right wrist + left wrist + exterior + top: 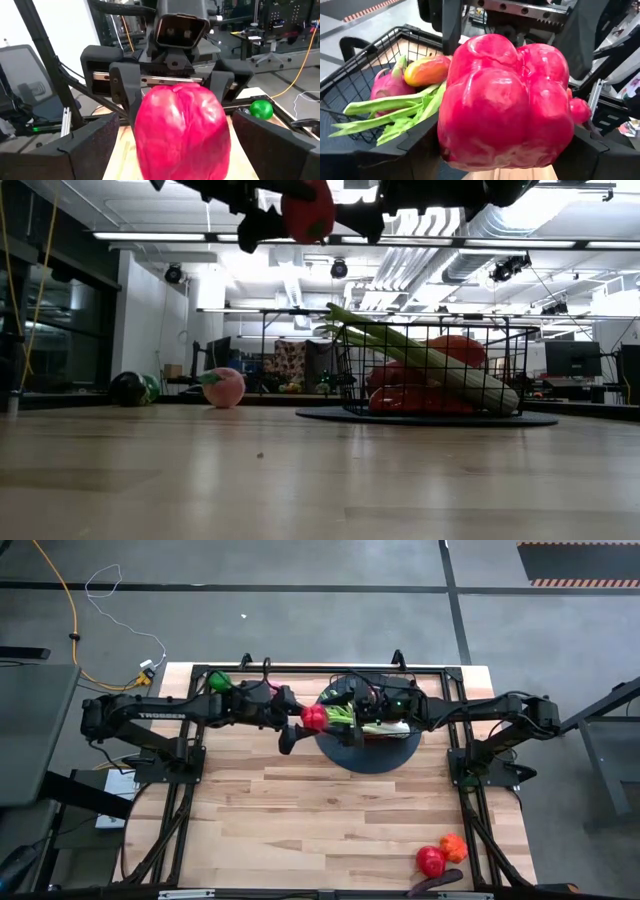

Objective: Build produce basket
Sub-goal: Put the red bell pepper into the black wire basket

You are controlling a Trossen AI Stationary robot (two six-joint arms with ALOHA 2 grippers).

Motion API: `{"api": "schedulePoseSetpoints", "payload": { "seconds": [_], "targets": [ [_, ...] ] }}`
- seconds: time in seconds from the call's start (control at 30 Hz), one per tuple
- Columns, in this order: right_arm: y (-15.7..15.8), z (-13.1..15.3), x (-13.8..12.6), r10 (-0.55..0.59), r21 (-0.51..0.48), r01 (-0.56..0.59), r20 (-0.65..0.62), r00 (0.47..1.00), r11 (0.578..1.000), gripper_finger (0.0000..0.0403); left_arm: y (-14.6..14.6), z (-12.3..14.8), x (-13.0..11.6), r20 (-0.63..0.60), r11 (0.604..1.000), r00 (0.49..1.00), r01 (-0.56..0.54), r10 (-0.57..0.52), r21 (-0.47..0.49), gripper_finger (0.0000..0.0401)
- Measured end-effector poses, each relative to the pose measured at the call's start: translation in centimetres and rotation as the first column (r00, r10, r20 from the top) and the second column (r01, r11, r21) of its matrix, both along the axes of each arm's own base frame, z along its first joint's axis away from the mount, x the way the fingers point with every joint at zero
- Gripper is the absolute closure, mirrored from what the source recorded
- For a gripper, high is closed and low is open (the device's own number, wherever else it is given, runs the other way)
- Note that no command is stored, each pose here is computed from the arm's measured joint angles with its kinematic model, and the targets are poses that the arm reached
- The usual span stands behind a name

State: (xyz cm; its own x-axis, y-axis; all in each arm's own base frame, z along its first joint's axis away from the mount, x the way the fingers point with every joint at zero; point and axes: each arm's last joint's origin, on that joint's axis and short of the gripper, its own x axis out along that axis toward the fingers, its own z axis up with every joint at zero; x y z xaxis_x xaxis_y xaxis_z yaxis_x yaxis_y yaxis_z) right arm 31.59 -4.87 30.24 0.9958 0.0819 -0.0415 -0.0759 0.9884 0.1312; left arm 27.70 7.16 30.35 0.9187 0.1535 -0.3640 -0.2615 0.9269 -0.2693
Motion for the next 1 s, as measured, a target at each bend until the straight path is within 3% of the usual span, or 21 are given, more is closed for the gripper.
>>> {"api": "schedulePoseSetpoints", "payload": {
  "seconds": [0.23,0.63,1.0],
  "targets": [
    [0.0,-0.5,0.0,0.007,-0.034,-0.008,-0.046,0.999,0.999,0.0022,0.1,-1.4,1.2,-0.033,0.999,0.999,0.043,-0.044,-0.019,0.0114],
    [0.0,-1.0,-0.1,0.009,-0.011,-0.01,-0.1,0.995,1.0,0.0029,0.6,-2.1,2.5,-0.001,0.998,0.999,0.049,-0.049,0.038,0.0114],
    [0.0,-1.0,-0.1,0.006,-0.014,-0.007,-0.103,0.995,1.0,0.014,0.8,-2.1,2.5,-0.004,0.997,0.999,0.041,-0.041,0.062,0.0114]
  ]
}}
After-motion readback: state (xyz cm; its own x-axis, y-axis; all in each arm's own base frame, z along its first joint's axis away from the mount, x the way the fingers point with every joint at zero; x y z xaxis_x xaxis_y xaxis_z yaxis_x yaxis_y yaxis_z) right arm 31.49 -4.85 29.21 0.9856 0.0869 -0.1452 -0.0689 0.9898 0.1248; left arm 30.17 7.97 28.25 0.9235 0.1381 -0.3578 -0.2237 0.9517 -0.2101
